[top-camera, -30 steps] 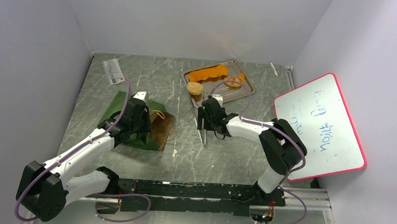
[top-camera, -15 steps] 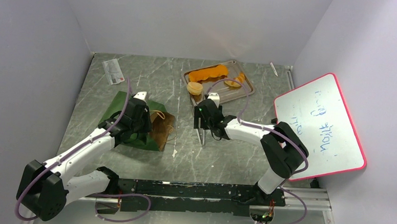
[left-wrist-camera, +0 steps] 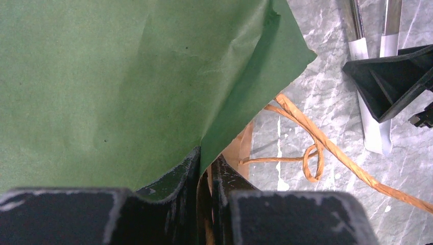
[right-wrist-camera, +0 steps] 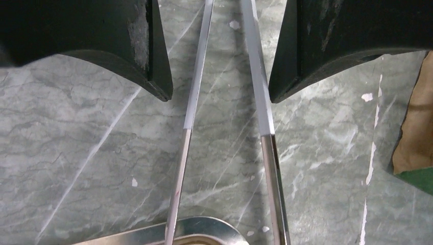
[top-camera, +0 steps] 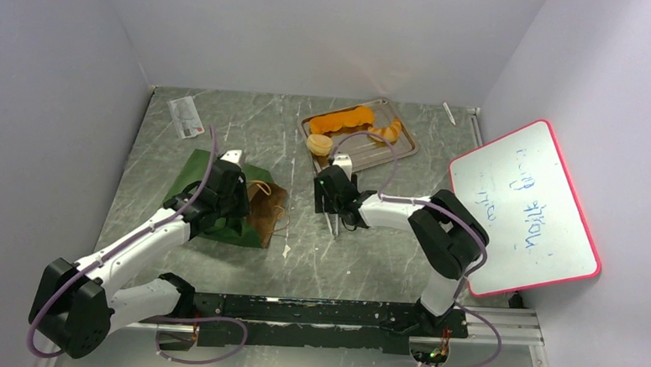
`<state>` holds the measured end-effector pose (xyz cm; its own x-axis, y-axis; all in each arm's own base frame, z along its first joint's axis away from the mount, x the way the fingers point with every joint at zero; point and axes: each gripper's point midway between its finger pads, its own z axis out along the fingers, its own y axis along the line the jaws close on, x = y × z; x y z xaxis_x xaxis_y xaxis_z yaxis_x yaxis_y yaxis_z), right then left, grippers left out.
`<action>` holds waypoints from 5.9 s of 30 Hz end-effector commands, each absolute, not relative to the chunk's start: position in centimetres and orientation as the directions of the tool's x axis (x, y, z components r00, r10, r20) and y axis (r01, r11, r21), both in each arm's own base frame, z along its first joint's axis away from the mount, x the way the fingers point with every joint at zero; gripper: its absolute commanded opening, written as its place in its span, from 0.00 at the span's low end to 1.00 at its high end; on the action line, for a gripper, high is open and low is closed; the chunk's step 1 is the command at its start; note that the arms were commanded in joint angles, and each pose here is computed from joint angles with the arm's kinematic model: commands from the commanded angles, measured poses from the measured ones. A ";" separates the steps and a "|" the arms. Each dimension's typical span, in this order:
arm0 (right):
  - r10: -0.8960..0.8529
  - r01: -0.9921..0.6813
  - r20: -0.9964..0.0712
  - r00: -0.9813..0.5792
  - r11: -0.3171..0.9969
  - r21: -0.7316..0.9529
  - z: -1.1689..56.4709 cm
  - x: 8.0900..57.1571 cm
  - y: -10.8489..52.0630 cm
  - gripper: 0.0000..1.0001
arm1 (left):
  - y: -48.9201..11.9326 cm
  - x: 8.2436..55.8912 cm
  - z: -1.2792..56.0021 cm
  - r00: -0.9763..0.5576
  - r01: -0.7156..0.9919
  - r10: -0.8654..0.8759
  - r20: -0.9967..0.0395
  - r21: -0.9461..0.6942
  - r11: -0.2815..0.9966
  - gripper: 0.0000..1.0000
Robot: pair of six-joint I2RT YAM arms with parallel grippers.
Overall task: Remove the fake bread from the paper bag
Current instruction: Pick up the clamp at the center of the board, then take out the fake bread from the paper bag.
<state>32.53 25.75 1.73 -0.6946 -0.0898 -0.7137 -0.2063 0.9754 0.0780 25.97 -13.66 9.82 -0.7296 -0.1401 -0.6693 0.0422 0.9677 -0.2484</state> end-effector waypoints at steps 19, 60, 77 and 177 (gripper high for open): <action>-0.085 -0.220 -0.661 -0.746 0.968 0.124 0.8 28.8 24.2 0.57 | -13.8 25.5 9.3 -0.727 0.019 -0.193 -0.659 -0.301 0.954 0.07; -0.115 -0.201 -0.641 -0.759 0.978 0.063 -0.5 28.1 22.9 0.49 | -13.8 26.0 9.3 -0.712 0.005 -0.210 -0.670 -0.304 0.953 0.07; -0.051 -0.275 -0.696 -0.716 0.937 0.214 7.6 24.6 22.6 0.35 | -13.6 26.6 10.7 -0.678 0.014 -0.212 -0.704 -0.301 0.953 0.07; -0.176 -0.337 -0.291 -0.941 0.382 0.860 12.3 15.9 40.4 0.46 | -15.5 21.2 15.8 -0.729 0.115 -0.264 -0.631 -0.493 0.862 0.07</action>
